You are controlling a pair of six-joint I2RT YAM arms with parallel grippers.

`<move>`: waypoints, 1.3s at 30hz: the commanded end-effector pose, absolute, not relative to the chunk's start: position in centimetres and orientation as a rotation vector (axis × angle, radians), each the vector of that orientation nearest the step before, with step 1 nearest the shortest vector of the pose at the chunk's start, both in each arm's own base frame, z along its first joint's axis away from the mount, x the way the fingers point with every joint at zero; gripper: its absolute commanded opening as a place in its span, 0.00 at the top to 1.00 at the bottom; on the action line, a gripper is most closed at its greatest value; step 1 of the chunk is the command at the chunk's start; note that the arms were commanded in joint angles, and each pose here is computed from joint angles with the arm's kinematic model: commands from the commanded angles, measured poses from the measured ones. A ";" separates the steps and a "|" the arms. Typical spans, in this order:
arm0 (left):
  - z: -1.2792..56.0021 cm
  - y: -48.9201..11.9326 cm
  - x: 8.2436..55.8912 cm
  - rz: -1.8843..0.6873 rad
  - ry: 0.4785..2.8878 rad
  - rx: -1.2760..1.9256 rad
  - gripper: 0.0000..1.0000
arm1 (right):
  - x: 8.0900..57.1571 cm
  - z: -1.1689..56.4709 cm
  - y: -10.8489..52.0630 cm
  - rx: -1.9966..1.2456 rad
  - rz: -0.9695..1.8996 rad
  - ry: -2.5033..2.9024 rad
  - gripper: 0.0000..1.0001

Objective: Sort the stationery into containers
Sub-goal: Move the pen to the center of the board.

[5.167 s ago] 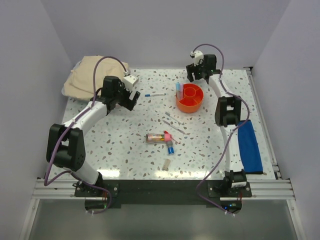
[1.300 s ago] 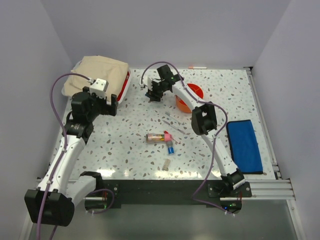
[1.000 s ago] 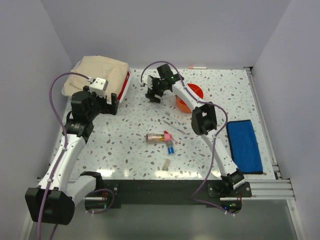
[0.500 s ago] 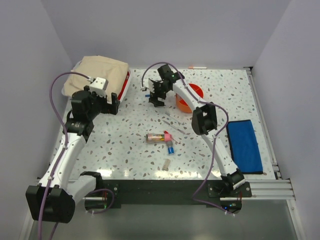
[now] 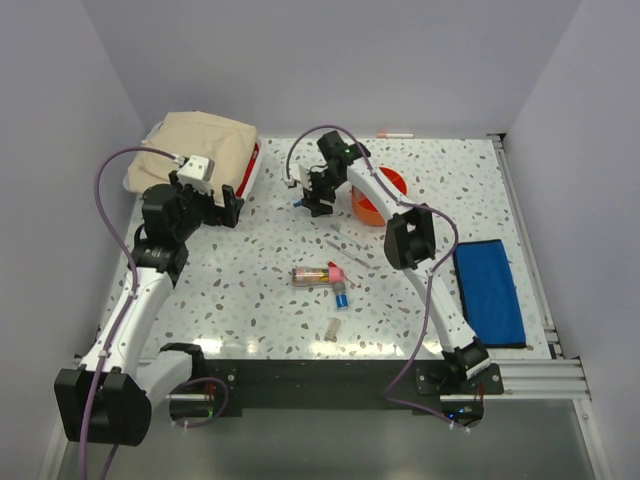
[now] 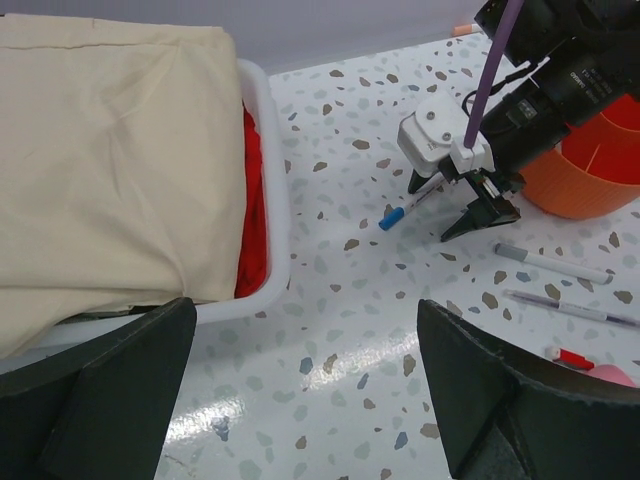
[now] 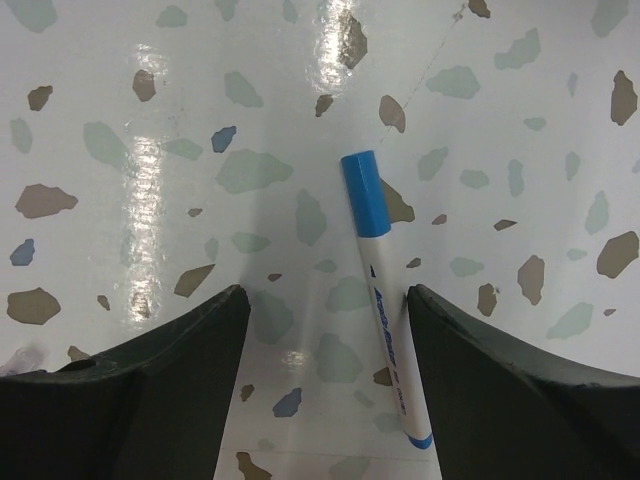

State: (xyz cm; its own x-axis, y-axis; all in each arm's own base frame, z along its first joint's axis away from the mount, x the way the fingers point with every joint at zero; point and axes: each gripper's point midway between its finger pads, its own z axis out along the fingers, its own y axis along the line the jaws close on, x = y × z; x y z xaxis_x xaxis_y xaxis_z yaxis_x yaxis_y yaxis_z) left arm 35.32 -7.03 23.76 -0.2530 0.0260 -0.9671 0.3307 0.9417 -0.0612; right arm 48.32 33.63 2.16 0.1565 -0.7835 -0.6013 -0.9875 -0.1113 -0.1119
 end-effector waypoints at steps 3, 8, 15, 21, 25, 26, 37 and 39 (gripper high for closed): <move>25.7 -7.4 36.0 -0.320 1.740 0.279 0.04 | 44.6 -3.9 28.7 -2.122 0.531 1.930 0.30; 25.5 -7.9 35.7 -0.359 1.739 0.287 0.04 | 43.4 -4.4 28.0 -2.218 0.530 1.911 0.36; 25.2 -7.9 35.4 -0.349 1.728 0.298 0.04 | 43.0 -5.8 28.4 -2.273 0.492 1.896 0.53; 25.2 -7.9 35.4 -0.349 1.712 0.302 0.04 | 43.1 -6.6 28.2 -2.286 0.445 1.916 0.66; 25.1 -8.1 35.3 -0.361 1.703 0.305 0.04 | 42.7 -6.9 28.2 -2.338 0.415 1.895 0.71; 25.1 -8.2 35.3 -0.366 1.703 0.305 0.04 | 42.6 -6.9 28.1 -2.384 0.399 1.862 0.72; 26.3 -8.4 36.5 -0.366 1.709 0.327 0.04 | 41.0 -7.3 27.0 -2.592 0.257 1.792 0.59; 26.6 -8.4 36.7 -0.366 1.709 0.327 0.04 | 40.8 -7.2 26.9 -2.603 0.259 1.801 0.58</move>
State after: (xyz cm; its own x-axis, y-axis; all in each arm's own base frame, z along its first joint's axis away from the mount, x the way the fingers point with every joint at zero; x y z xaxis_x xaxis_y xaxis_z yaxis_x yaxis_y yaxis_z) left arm 35.72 -8.38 23.35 -0.2391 0.0171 -0.9708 0.4019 0.9119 -0.0829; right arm 45.65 33.26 1.78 0.3843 -0.8642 -0.3247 -0.9213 -0.3365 -0.1949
